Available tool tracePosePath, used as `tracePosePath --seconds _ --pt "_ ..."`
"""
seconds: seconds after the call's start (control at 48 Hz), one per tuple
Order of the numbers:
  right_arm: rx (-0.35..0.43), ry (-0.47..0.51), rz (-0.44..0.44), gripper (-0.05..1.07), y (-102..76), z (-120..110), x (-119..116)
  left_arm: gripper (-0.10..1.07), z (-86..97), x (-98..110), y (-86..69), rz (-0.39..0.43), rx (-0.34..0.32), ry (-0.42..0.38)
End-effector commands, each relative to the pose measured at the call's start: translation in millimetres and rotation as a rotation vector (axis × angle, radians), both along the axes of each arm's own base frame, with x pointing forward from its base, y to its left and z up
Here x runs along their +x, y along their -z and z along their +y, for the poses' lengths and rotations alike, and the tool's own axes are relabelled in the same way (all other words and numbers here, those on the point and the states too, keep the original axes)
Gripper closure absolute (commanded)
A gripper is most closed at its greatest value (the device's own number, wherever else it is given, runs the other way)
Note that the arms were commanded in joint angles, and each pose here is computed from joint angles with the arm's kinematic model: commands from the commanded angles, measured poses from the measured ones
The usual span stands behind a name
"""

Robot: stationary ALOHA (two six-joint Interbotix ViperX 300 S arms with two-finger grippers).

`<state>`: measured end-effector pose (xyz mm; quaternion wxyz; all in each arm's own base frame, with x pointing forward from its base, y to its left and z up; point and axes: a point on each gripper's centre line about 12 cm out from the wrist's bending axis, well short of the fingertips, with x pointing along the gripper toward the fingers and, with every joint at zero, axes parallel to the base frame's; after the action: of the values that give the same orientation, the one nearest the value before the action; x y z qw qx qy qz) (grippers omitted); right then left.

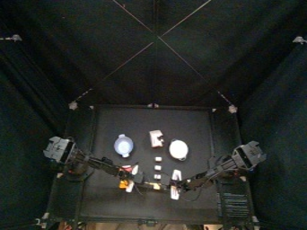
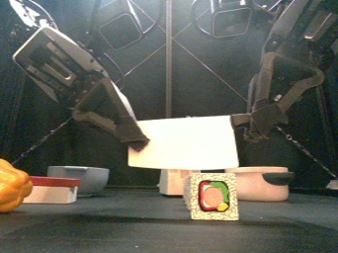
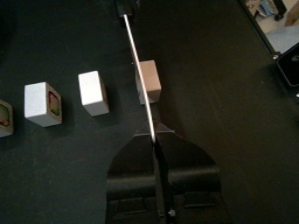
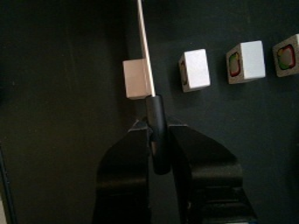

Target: Put cleaver in holder

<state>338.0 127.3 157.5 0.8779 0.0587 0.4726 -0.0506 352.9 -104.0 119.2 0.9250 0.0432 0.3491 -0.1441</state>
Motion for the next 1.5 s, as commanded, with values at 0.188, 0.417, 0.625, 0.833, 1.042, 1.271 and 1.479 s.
tracePosePath --seconds 0.188,0.417,0.625,0.833,1.042,1.271,1.479 --pt "-0.003 0.005 -0.006 0.68 -8.1 1.6 -3.4 0.56 -8.2 -4.6 -8.9 -0.048 -0.018 0.033" --pt "-0.011 0.008 -0.02 0.68 -15.1 -0.9 -2.0 0.21 -4.5 -11.7 -19.0 -0.067 -0.034 0.018" --pt "-0.027 0.043 -0.031 0.68 -35.5 -4.0 0.4 0.13 11.1 -26.9 -49.3 -0.153 -0.042 0.001" --pt "-0.014 0.125 -0.055 0.68 -75.9 -7.3 4.0 0.13 41.2 -43.1 -83.2 -0.282 -0.069 -0.072" --pt "0.078 0.229 -0.046 0.68 -112.4 -10.0 9.7 0.13 73.8 -56.7 -105.9 -0.42 -0.101 -0.168" --pt "0.308 0.471 0.061 0.68 -145.5 -39.5 25.3 0.13 85.7 -59.1 -114.8 -0.479 -0.096 -0.194" --pt "0.49 0.612 0.076 0.68 -175.9 -73.2 35.0 0.13 111.3 -53.0 -114.0 -0.484 -0.084 -0.28"
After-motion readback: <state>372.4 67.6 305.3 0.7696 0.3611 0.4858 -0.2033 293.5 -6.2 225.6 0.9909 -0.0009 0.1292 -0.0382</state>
